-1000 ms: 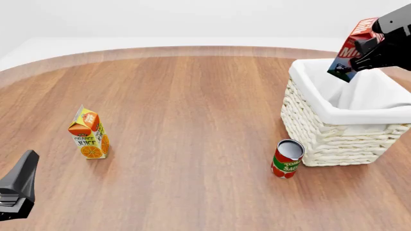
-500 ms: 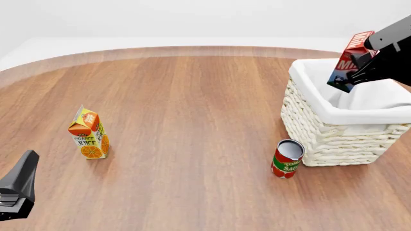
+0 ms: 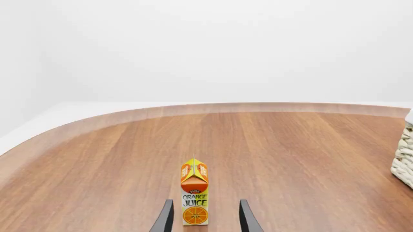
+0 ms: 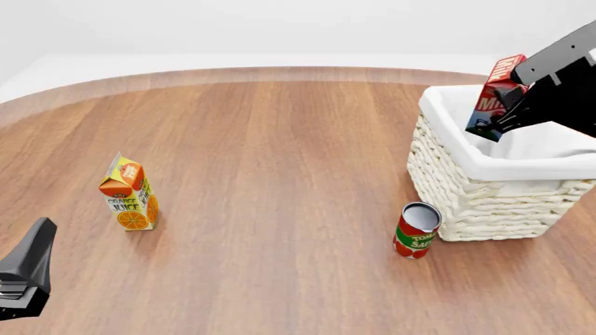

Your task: Pick the milk and place it in the basket.

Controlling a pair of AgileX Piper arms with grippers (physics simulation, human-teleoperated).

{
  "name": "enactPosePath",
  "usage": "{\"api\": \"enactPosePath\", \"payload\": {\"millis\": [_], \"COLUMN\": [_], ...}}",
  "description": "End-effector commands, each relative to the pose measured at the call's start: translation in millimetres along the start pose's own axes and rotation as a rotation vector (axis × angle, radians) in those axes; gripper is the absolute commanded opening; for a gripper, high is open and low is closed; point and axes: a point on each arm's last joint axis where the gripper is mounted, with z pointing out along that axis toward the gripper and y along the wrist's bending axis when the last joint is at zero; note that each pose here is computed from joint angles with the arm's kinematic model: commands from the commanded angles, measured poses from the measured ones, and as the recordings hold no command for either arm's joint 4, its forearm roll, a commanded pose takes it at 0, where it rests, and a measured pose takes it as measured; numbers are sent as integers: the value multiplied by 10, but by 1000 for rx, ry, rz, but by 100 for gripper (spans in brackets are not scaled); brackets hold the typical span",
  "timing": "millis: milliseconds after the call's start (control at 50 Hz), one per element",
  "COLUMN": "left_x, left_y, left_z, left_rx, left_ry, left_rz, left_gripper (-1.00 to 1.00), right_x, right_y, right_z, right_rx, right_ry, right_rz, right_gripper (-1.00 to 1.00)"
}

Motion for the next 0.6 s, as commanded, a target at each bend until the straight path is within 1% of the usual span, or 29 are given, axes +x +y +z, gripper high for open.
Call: {"api": "enactPosePath", "payload": {"millis": [20,380,420,600], "left_x": [0,0,0,0], "left_y": [0,0,0,0], "left_z": [0,0,0,0], "left_rx": [0,0,0,0], "left_ry": [0,0,0,0], "left_rz": [0,0,0,0], "left_gripper": [100,100,100,100], "right_x": [-55,-81,-104,-97], "right_y": [5,-21,-60,-56], "right_z": [58,85,66,38], "right_rx": [0,2,12,10], "right_ry": [-20,-19,-22,-20], "right_rz": [-27,-43,-46,-54], "right_gripper": [-100,-100,-100,-100]}}
